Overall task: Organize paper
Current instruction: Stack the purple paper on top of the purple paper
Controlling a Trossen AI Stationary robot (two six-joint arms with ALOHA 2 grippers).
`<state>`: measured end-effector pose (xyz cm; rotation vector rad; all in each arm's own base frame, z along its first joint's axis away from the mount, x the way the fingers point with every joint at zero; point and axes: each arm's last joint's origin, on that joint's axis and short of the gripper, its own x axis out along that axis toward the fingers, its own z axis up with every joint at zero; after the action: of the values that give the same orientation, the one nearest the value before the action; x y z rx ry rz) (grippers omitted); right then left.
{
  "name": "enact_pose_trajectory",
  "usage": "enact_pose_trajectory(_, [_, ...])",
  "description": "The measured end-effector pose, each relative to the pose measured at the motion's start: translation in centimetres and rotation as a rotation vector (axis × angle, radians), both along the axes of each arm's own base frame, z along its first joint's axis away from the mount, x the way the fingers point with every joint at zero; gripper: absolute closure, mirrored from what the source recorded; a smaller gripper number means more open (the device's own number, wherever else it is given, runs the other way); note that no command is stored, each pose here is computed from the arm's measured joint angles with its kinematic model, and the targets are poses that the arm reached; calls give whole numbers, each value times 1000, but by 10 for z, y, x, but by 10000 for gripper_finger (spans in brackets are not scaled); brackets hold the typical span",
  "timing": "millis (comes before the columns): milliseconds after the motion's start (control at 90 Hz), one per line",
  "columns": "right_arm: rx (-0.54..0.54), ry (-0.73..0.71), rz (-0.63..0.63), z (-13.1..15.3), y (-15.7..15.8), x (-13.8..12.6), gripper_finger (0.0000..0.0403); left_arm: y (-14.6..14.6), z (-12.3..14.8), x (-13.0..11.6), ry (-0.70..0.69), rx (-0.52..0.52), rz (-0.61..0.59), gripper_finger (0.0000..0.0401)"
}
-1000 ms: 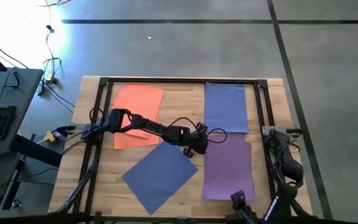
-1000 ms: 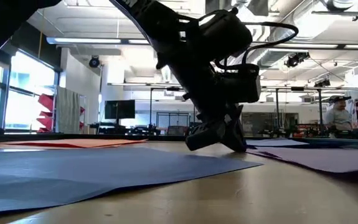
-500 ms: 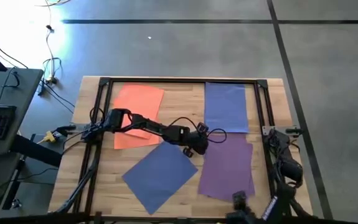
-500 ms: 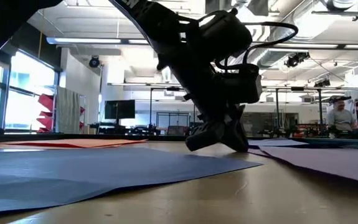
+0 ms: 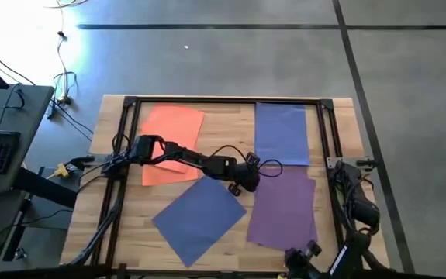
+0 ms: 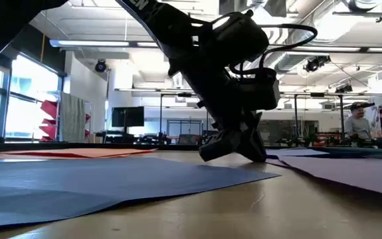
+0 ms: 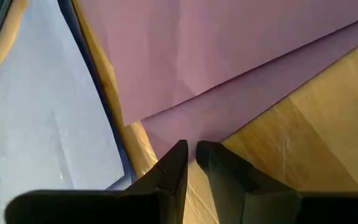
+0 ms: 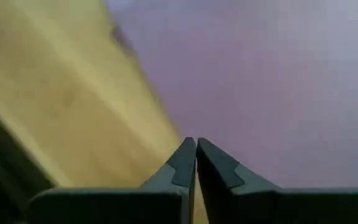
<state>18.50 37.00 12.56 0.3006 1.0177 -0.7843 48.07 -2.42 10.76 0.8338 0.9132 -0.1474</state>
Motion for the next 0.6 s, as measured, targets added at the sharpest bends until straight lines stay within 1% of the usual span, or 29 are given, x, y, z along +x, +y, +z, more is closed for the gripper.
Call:
enact_pose_trajectory(56, [32,29,-22,-8,0,-4,403,0,0,0,0,-1,0,360])
enact_pose_trajectory(144, [63,37,-100,-11,-2,-11,403,0,0,0,-1,-2,0,360])
enact_pose_trajectory(222, [42,24,-140,-13,-3,-19,403,0,0,0,-1,-1,1,360])
enact_pose_trajectory(300, [22,108,-166,-11,-5,-24,403,0,0,0,-1,0,1,360])
enact_pose_trajectory(456, [-12,203,-176,-10,-4,-40,403,0,0,0,0,0,1,360])
enact_pose_trajectory(600, [-43,231,-141,-10,-1,-55,403,0,0,0,1,4,-2,360])
